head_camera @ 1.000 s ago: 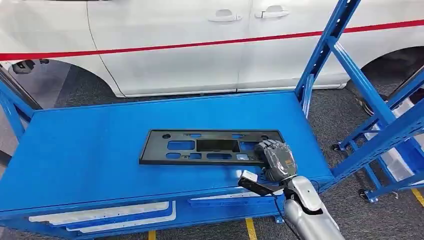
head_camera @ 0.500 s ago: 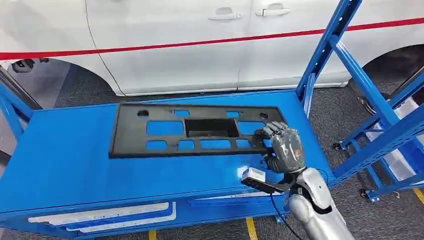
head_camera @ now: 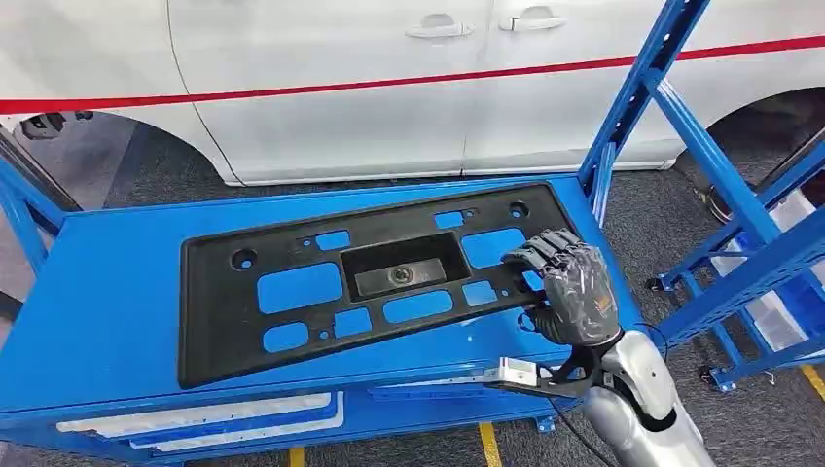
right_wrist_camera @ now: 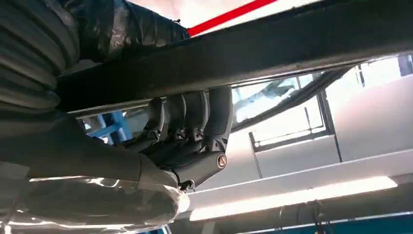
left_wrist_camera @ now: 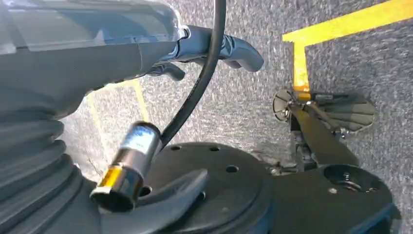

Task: Take the parts from the cabinet and place them on the table.

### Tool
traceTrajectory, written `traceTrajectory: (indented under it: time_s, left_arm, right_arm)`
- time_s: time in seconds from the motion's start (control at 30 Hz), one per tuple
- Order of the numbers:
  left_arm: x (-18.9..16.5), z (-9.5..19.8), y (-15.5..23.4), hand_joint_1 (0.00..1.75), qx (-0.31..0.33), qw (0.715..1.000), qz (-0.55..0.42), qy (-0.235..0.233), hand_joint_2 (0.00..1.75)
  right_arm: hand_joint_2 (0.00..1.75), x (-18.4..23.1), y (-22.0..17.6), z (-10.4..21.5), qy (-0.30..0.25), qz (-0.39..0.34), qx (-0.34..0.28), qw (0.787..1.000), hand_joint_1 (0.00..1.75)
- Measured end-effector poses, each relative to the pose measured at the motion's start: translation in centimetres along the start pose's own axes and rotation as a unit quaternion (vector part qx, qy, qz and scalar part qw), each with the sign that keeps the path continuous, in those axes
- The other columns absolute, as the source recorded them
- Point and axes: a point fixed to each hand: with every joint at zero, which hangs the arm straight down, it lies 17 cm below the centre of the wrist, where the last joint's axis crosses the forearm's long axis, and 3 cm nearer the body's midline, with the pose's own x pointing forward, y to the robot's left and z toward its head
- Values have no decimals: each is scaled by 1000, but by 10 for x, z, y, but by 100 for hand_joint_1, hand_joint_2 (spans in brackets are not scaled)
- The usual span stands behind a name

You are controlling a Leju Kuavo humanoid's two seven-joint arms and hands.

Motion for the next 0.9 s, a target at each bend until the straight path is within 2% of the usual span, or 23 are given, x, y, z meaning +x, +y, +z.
traceTrajectory:
  time_s: [0.57,0.9]
  left_arm:
    - [2,0,0,0,1,1000,7,-3,175]
    - [3,0,-2,0,2,1000,11,-4,175]
  right_arm:
    - [175,10,-6,6,-11,-4,-1,1000,175]
    - [175,7,-10,20,-7,-4,5,1000,175]
